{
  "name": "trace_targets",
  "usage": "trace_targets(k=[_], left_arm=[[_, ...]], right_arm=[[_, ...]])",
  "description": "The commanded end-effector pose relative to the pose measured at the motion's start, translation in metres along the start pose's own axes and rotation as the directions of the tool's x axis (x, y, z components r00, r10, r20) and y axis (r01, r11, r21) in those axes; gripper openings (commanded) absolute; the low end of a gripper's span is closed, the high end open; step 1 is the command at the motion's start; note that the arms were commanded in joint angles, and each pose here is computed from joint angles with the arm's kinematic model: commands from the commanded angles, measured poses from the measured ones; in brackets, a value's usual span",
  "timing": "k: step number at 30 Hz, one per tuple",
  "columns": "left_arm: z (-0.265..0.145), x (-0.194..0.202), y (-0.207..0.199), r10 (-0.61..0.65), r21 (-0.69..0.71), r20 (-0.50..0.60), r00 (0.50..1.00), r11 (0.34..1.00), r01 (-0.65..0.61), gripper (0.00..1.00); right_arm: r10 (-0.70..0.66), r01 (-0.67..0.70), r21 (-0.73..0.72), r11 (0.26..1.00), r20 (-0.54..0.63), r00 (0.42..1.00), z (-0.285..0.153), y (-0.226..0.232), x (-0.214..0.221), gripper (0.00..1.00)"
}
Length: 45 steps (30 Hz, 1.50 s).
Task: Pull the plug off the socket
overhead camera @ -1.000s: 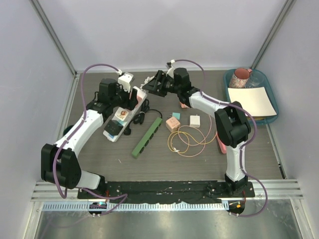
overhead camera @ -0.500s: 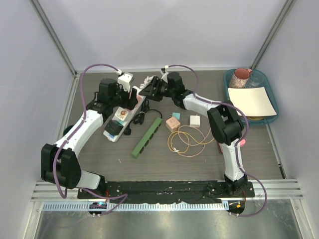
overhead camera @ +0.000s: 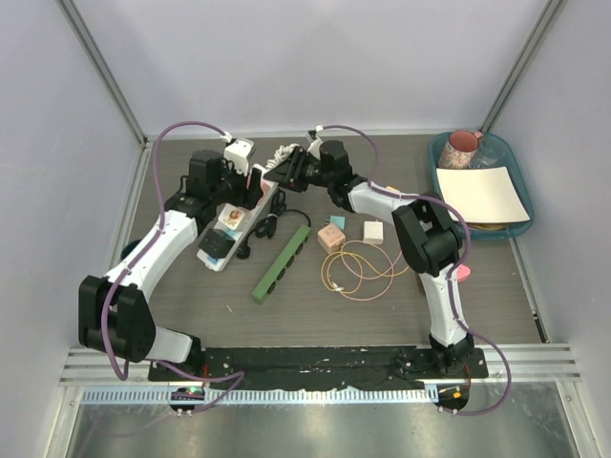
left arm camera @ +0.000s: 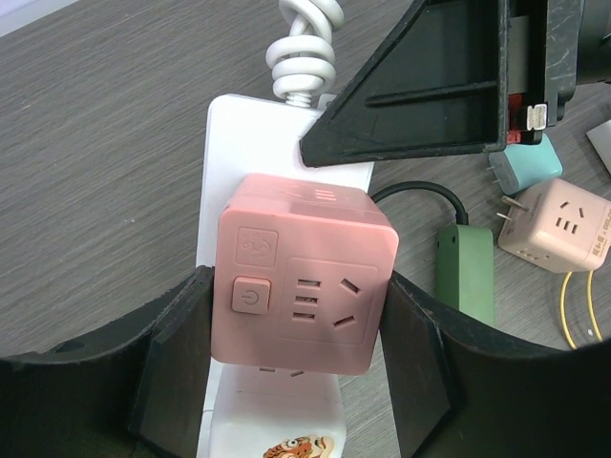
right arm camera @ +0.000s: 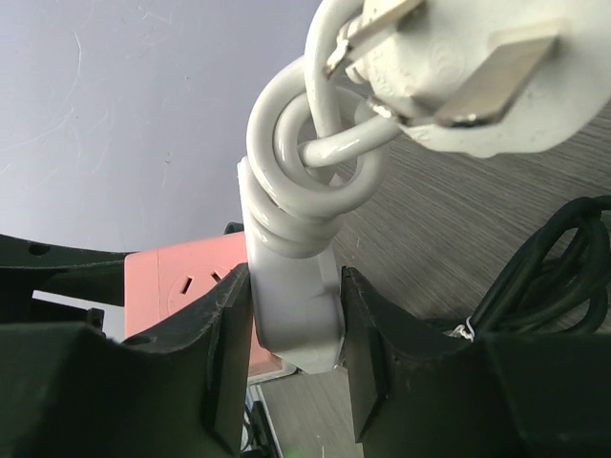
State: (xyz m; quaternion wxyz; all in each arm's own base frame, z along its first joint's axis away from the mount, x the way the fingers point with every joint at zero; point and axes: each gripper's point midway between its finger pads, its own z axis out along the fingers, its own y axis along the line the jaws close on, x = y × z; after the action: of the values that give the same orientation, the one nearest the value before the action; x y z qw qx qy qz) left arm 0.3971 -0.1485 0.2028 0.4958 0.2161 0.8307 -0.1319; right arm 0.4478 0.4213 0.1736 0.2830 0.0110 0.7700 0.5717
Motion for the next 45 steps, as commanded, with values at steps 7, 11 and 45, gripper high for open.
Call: trace_targets(k=[7, 11, 45], left_arm=[[-0.027, -0.086, 0.012, 0.039, -0.080, 0.208, 0.977, 0.997, -0.023, 0.00], [-0.032, -0.091, 0.015, 0.040, -0.093, 0.182, 0.982, 0.995, -0.024, 0.00], [-0.025, -0.094, 0.053, 0.051, -0.160, 0.176, 0.983, 0.987, -0.023, 0.00]], right_arm=[[-0.042, 0.049, -0.040, 0.998, 0.157, 0.987, 0.005, 0.004, -0.024, 0.01], [-0.060, 0.056, 0.026, 0.998, 0.176, 0.983, 0.008, -0.015, -0.024, 0.01], [-0.164, 0.057, 0.327, 0.943, 0.310, 0.936, 0.000, -0.085, -0.025, 0.01]])
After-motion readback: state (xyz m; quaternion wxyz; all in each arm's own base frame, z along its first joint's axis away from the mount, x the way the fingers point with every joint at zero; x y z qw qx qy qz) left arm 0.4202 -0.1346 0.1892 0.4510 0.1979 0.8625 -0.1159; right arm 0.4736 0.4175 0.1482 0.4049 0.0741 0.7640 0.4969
